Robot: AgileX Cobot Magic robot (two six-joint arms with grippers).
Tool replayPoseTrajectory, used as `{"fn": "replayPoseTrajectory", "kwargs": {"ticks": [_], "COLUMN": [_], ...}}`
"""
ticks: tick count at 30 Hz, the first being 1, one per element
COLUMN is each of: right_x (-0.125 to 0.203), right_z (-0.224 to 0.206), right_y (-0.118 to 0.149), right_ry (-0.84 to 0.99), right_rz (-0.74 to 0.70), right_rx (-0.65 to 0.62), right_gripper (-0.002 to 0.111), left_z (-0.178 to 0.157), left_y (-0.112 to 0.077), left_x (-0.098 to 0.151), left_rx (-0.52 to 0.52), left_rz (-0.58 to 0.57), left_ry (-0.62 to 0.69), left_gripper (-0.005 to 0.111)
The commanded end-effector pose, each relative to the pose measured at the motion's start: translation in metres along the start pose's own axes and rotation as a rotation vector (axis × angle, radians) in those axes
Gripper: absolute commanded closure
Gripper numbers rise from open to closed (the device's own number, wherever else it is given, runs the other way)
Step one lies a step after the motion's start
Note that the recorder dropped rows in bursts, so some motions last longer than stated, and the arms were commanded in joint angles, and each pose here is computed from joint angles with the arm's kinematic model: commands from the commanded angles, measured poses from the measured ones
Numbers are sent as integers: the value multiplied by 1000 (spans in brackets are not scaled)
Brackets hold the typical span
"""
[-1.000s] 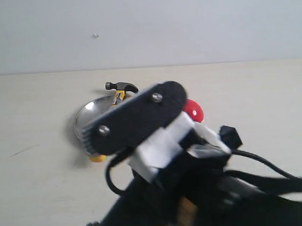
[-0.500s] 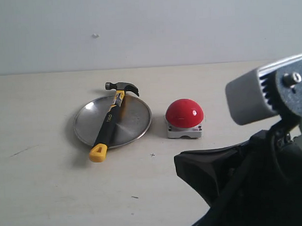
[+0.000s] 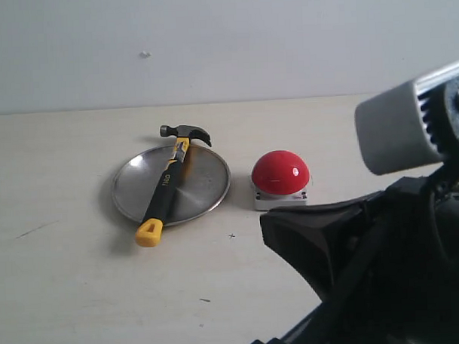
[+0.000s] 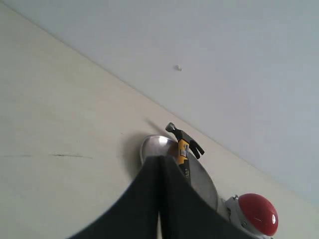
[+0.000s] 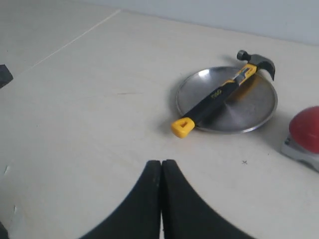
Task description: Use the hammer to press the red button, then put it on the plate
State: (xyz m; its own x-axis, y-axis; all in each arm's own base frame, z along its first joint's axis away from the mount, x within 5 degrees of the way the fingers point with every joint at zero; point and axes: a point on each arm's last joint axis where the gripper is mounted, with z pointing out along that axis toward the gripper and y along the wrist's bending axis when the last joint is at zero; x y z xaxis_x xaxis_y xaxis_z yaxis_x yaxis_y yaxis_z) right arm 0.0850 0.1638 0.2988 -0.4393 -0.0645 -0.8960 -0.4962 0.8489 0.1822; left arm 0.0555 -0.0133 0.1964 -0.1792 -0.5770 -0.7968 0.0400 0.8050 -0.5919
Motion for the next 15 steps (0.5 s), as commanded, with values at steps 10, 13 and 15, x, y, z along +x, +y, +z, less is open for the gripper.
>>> {"fn": "replayPoseTrajectory", "kwargs": {"ticks": [10,13,15], "right_x": [-12,17,41], "right_z": [-22,-36,-48], "right_y": [-73,-106,-126], "right_ry": [-193,-290,-368], "right_rz": [153,212,265], "right_rx": [39,86,213], "right_gripper": [108,108,108], "left_z": [1,1,1], "left_y": [1,1,1], "left_x": [1,1,1], "left_rx": [-4,-4,-4], "left_rz": [3,3,3], "left_ry": [2,2,2], "left_gripper": [107,107,107]}}
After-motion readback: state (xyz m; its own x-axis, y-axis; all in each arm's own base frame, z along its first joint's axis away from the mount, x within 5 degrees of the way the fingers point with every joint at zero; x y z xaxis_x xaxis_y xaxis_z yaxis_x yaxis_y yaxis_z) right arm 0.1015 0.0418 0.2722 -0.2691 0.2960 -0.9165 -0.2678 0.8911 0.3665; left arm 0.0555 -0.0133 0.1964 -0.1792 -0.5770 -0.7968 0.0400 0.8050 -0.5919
